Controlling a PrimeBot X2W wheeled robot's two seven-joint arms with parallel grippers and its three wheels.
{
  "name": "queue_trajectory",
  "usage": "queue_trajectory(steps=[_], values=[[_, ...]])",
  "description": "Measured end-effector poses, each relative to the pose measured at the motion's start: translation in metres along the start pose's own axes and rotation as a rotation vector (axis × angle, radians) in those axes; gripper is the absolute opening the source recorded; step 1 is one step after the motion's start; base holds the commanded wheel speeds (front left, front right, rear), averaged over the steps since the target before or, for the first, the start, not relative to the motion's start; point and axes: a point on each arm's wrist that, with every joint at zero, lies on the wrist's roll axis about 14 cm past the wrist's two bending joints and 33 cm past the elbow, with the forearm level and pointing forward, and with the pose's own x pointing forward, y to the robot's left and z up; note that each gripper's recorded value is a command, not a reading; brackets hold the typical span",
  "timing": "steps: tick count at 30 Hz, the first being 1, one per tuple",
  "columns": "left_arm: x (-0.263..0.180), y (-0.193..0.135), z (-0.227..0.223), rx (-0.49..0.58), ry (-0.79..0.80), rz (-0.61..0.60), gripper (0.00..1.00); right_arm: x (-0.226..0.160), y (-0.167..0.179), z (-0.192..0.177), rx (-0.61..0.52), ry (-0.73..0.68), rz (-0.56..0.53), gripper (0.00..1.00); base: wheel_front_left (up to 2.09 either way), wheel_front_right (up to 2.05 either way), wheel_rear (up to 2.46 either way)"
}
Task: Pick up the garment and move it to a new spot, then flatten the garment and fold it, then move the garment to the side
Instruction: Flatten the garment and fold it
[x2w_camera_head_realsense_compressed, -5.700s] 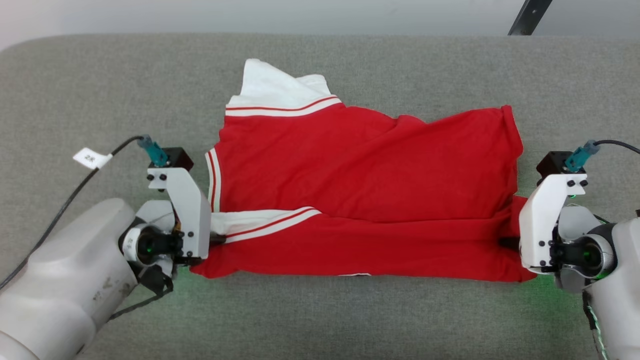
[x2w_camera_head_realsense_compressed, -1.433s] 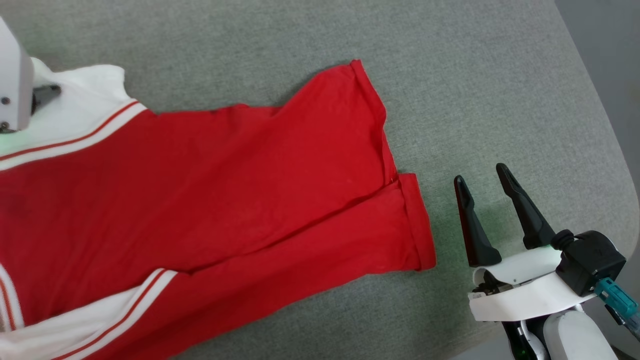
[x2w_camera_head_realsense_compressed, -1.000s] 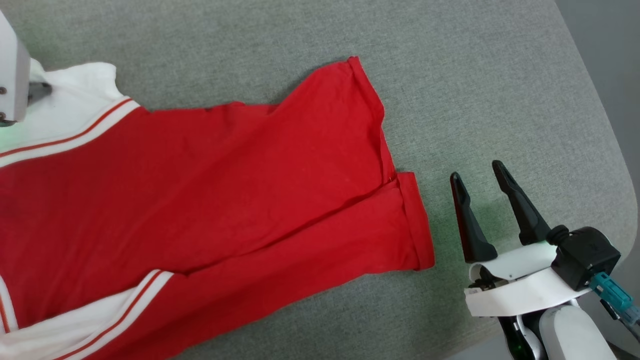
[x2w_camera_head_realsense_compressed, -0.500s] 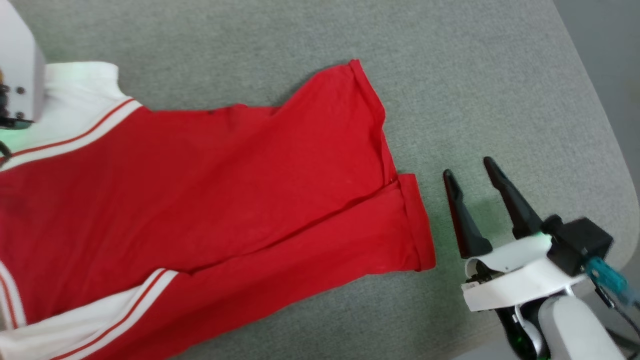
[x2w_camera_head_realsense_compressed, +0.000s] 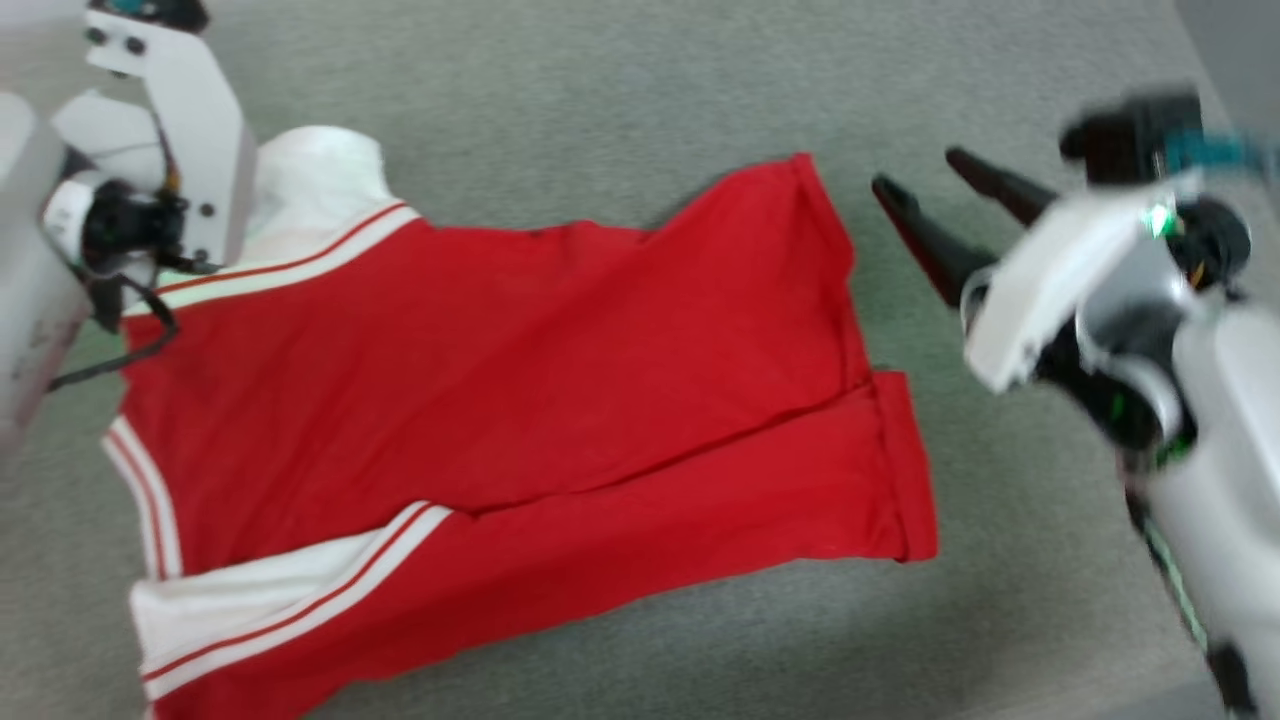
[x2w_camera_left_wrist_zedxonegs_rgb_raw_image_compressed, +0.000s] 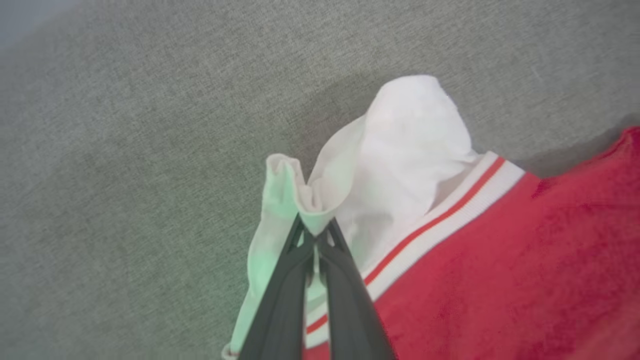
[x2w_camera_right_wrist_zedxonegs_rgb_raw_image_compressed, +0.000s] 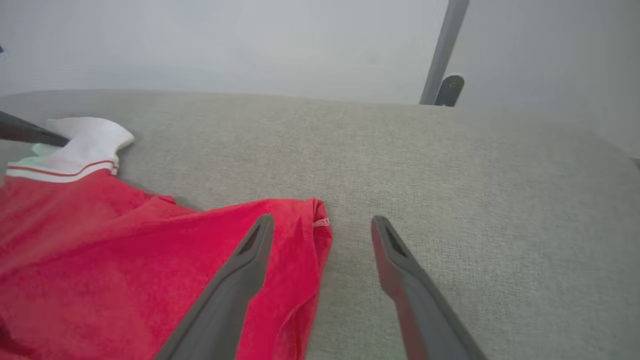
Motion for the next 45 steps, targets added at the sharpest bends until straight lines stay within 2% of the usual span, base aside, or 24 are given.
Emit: queue_trajectory(steps=[3,10,20,21,22,29,34,39,45], values=[[-0.007,0.004,-0.002,-0.010,-0.013,0.009,0.00,0.020,0.008,-0.003,0.020,0.140,0.036,1.00,0.00,0.00,0.00],[-0.008,0.009,0.002,-0.008,-0.051,0.014,0.00,0.043,0.011,-0.044,0.097,0.519,0.036,1.00,0.00,0.00,0.00],[0.006,0.011,0.006,-0.016,-0.062,0.002,0.00,0.064,0.009,-0.077,0.101,0.729,-0.017,1.00,0.00,0.00,0.00],[0.008,0.011,0.006,-0.016,-0.065,-0.001,0.00,0.066,0.008,-0.078,0.091,0.738,-0.025,0.46,0.00,0.00,0.00],[0.010,0.010,0.006,-0.017,-0.063,-0.004,0.00,0.068,0.008,-0.080,0.086,0.743,-0.029,0.00,0.00,0.00,0.00],[0.011,0.015,0.009,-0.036,-0.095,0.006,0.00,0.078,0.013,-0.075,0.074,0.709,-0.019,0.00,0.00,0.00,0.00],[-0.005,0.013,0.024,-0.062,-0.170,-0.003,0.00,0.080,0.025,-0.054,0.026,0.612,0.026,0.00,0.00,0.00,0.00],[-0.029,0.000,0.035,-0.067,-0.239,-0.044,0.00,0.069,0.022,-0.035,-0.044,0.508,0.060,0.00,0.00,0.00,0.00],[-0.058,-0.003,0.020,-0.062,-0.266,-0.067,0.00,0.049,0.017,-0.027,-0.089,0.437,0.097,0.00,0.00,0.00,0.00]])
